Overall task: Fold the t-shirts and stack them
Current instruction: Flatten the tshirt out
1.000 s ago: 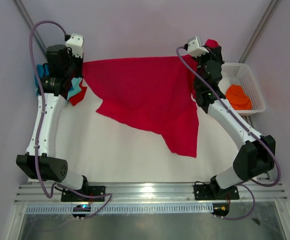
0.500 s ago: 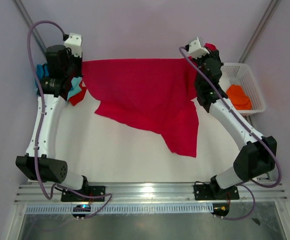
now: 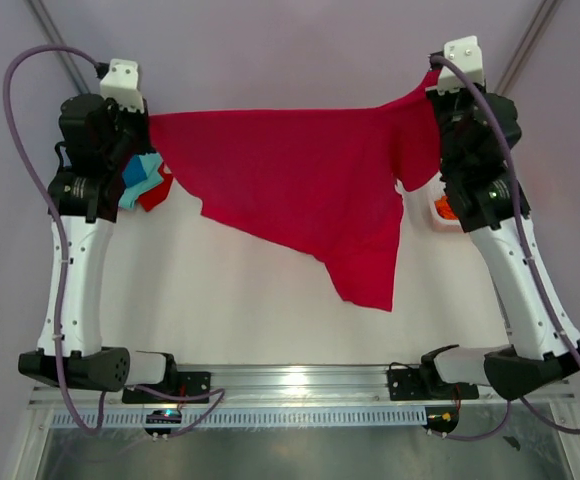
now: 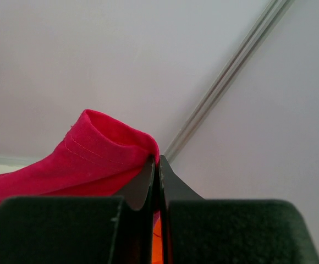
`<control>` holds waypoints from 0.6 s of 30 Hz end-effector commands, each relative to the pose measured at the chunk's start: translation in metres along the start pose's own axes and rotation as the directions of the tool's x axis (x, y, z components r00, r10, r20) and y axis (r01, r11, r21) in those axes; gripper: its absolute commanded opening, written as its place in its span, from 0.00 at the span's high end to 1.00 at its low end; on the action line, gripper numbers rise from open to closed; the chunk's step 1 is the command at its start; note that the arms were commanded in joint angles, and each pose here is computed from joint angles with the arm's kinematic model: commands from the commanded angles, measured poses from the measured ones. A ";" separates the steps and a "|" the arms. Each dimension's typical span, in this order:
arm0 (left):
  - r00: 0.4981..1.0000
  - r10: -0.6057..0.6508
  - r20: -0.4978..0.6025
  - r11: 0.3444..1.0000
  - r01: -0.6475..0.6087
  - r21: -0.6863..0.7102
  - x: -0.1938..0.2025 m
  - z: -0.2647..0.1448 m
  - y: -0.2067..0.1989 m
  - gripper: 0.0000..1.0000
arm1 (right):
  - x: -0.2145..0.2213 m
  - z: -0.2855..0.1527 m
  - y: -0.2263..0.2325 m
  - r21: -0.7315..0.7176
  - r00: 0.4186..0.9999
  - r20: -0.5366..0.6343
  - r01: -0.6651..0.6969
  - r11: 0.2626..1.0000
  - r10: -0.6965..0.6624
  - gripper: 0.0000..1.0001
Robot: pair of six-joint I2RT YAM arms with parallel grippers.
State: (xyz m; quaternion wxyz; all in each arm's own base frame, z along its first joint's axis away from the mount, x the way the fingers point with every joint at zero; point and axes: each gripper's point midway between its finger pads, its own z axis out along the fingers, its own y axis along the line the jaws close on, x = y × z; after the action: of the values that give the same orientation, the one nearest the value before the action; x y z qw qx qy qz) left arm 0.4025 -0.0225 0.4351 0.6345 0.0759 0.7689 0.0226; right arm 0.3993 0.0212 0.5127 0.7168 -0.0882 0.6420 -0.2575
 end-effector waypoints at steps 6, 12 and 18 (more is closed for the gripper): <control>0.979 -0.019 0.204 0.999 0.025 -0.029 -0.068 -0.090 0.012 1.00 | -0.057 -0.079 -0.077 -0.008 0.976 0.139 -0.168 0.986 0.168 0.97; 0.958 -0.041 0.283 0.999 0.041 0.006 -0.082 -0.153 0.006 1.00 | -0.061 -0.135 -0.098 -0.083 0.959 0.183 -0.207 0.975 0.219 0.97; 0.931 -0.026 0.364 1.000 0.029 -0.003 -0.081 -0.227 0.006 1.00 | -0.087 -0.216 -0.124 -0.234 0.920 0.308 -0.176 0.956 0.244 0.97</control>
State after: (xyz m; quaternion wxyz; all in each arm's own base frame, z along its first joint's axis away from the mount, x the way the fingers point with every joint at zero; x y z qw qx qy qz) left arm 0.2358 -0.0241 0.5443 0.7448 0.0795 0.6625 -0.0116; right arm 0.2150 0.0092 0.5853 0.7956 -0.1252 0.5812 -0.1165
